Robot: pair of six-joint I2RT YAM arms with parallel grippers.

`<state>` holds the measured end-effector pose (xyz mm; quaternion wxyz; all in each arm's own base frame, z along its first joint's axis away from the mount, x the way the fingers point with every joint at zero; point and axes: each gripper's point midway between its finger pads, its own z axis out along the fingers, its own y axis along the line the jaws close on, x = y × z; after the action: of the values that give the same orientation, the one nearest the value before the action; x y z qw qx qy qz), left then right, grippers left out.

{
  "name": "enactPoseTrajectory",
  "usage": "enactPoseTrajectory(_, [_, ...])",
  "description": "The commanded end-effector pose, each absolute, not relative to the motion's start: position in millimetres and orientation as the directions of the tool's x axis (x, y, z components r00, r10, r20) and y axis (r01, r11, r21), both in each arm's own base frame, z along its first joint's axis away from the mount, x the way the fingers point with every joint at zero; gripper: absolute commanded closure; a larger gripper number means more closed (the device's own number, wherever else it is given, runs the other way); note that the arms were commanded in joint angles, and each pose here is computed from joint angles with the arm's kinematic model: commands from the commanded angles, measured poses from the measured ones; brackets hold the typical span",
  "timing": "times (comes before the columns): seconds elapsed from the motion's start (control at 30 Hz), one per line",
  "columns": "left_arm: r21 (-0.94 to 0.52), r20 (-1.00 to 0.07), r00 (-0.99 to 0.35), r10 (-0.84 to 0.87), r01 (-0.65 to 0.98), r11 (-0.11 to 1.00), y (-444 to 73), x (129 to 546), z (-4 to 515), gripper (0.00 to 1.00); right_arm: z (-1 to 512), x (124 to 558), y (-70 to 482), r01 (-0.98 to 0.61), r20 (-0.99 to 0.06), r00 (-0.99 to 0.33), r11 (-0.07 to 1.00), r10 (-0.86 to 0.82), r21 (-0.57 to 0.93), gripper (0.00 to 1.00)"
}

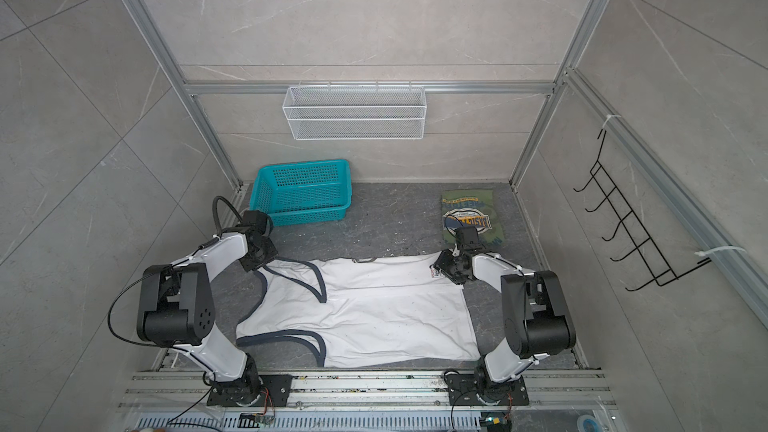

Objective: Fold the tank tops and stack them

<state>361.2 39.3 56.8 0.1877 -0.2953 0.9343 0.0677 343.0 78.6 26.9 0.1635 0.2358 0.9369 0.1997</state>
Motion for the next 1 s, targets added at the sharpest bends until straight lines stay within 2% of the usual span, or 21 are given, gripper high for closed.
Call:
enactPoseTrajectory(0.0, [0.049,-0.406,-0.763,-0.503,-0.568,0.822,45,365,65,0.74,0,319,67,0.420,-0.158,-0.852,0.831,0.500,0.365,0.45])
enactPoseTrajectory(0.23, [0.047,-0.399,-0.764,-0.507,-0.569,0.821,44,361,62,0.75,0,319,67,0.418,-0.158,-0.854,0.833,0.496,0.362,0.45])
enactPoseTrajectory(0.43, [0.029,-0.414,-0.751,-0.514,-0.575,0.818,44,359,66,0.91,0,319,67,0.416,-0.157,-0.855,0.835,0.494,0.361,0.45])
enactPoseTrajectory(0.53, [0.020,-0.429,-0.738,-0.521,-0.584,0.811,45,354,72,0.95,0,319,67,0.416,-0.158,-0.855,0.836,0.493,0.358,0.45])
enactPoseTrajectory(0.63, [0.000,-0.460,-0.713,-0.529,-0.596,0.803,46,348,81,1.00,0,319,66,0.417,-0.159,-0.855,0.836,0.494,0.357,0.45])
enactPoseTrajectory(0.83, [-0.119,-0.602,-0.588,-0.540,-0.602,0.789,50,330,113,1.00,0,319,64,0.422,-0.163,-0.853,0.838,0.496,0.347,0.45])
enactPoseTrajectory(0.97, [-0.179,-0.646,-0.518,-0.560,-0.610,0.772,52,310,116,1.00,0,318,63,0.425,-0.161,-0.852,0.838,0.498,0.344,0.45])
